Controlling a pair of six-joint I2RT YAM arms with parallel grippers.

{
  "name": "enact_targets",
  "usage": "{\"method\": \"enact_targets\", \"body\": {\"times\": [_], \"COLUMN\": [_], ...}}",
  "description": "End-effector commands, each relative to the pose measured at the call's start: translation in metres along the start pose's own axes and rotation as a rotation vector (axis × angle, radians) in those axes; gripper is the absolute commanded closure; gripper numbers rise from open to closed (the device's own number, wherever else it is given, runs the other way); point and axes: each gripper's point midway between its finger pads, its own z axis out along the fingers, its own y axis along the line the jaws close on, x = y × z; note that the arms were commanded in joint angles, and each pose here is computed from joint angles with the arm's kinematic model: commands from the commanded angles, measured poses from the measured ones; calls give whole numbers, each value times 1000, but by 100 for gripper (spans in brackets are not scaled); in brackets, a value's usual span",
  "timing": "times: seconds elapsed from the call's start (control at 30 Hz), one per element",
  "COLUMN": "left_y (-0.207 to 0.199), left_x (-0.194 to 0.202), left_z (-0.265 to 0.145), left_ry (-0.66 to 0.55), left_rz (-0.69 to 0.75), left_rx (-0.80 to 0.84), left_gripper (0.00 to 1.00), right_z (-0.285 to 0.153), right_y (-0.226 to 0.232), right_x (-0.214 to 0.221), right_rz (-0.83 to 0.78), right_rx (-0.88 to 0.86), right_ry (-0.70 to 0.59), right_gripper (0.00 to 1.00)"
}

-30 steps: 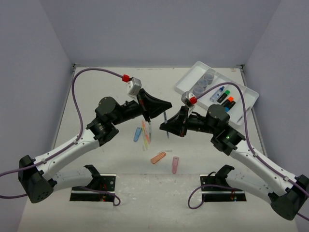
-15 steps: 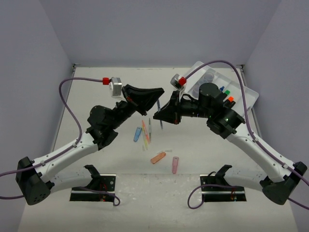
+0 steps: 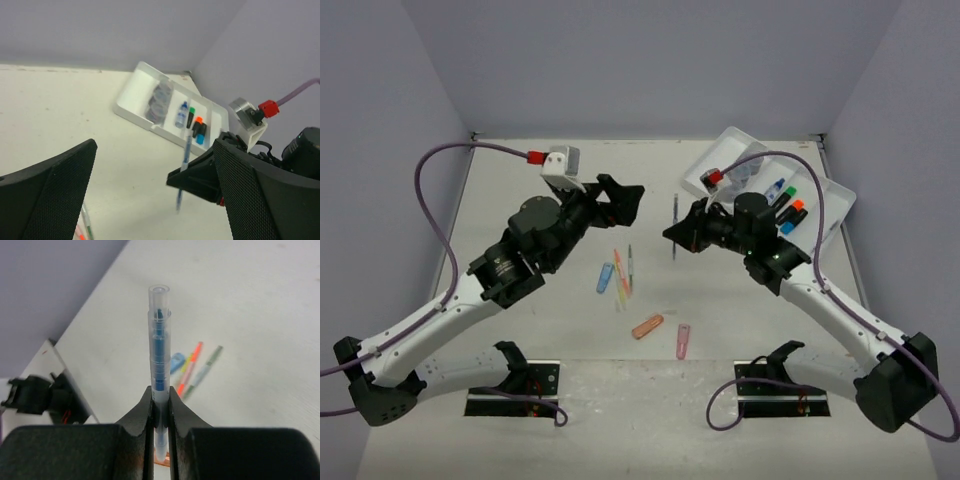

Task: Sort the stationery into containers
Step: Place the pen in the storage box.

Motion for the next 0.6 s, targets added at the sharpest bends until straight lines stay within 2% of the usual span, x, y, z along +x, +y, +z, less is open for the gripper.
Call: {"method": "enact_targets", "body": {"times": [0.0,0.07,0.1,0.17,0.27,0.33,0.57], "left_y": [57,72,74,89,99,116,141], "left_x": [-35,-14,-9,17,41,62,92], "left_z": [-38,-46,-50,-58,-64,-73,-81], "left_ry": [-77,-10,9,102,193,281,335], "left_rz": [39,81,92,150,201,257,269], "left_rx": [-272,-302,-299,-325,-338,-390,-473], "left_gripper": [0,0,0,0,0,0,0], "right_z": [-54,-86,-110,-135,-154,-168,-196], "right_y": [-128,-185,-213,-256,-298,-333,-391], "right_x": [-40,-31,-41,-39,-43,-38,-29], "right_rz": [184,265,302,391,453,491,491], "right_rx": [506,755,881,1015,1144,1276,1522], "right_ry": [-128,-102,-149,-168,-167,-121,-24], "right_gripper": [100,100,100,100,100,100,100]}}
